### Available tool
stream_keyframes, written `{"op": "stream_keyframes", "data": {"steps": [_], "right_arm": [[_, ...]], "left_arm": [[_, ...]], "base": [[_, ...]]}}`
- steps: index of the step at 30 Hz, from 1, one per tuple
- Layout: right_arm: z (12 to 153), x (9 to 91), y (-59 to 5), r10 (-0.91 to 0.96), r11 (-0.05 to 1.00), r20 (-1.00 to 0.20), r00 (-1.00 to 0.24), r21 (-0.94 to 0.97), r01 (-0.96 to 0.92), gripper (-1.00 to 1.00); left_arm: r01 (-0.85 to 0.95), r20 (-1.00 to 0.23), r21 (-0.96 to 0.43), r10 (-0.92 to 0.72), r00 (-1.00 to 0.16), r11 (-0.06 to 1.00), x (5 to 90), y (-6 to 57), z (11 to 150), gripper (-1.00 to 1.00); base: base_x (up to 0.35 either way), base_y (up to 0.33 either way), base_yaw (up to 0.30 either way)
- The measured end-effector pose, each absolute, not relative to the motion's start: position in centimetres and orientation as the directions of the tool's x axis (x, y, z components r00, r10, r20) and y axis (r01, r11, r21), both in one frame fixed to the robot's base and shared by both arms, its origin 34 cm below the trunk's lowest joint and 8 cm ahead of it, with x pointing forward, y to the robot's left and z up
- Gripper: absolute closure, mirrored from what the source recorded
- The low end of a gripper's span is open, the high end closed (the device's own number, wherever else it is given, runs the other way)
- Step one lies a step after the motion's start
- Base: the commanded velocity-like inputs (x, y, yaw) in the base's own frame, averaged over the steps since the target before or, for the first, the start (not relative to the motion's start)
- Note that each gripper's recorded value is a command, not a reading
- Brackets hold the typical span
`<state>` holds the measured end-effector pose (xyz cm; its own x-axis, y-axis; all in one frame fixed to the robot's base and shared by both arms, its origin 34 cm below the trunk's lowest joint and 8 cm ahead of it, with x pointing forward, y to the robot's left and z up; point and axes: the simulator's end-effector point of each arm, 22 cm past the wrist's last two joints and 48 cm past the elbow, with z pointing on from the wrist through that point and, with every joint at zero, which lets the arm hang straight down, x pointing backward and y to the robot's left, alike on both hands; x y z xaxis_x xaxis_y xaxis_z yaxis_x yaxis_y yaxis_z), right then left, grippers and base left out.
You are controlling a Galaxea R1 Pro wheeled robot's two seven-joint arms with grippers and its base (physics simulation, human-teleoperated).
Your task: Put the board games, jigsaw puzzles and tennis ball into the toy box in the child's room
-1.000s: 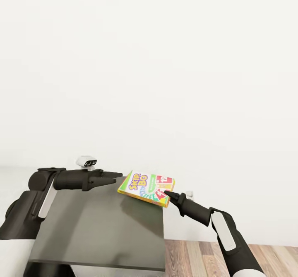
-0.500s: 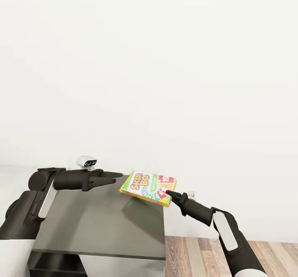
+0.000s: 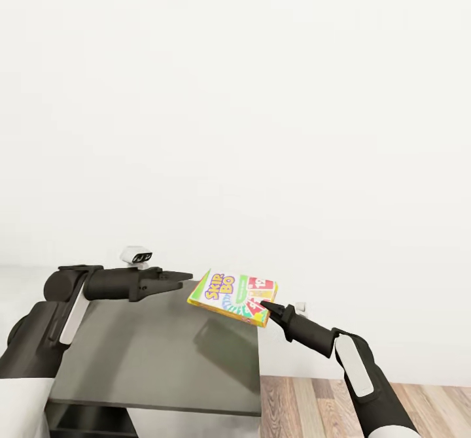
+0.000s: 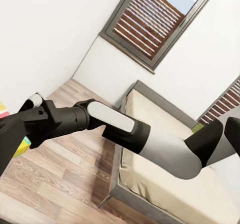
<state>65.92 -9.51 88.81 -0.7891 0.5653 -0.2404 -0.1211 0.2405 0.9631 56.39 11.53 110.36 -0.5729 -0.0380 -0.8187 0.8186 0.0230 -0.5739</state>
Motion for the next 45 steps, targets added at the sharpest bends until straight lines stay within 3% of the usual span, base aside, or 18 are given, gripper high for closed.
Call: {"op": "stream_keyframes", "data": {"steps": [45], "right_arm": [[95.2,65.6,-10.0,0.565,0.249,-0.244,-0.788,0.961,-0.119,1.00]], "left_arm": [[0.813,-0.814,-0.581,-0.028,-0.580,0.044,56.5,11.6,116.3,-1.00]], "base": [[0.000,0.000,0.000]]}}
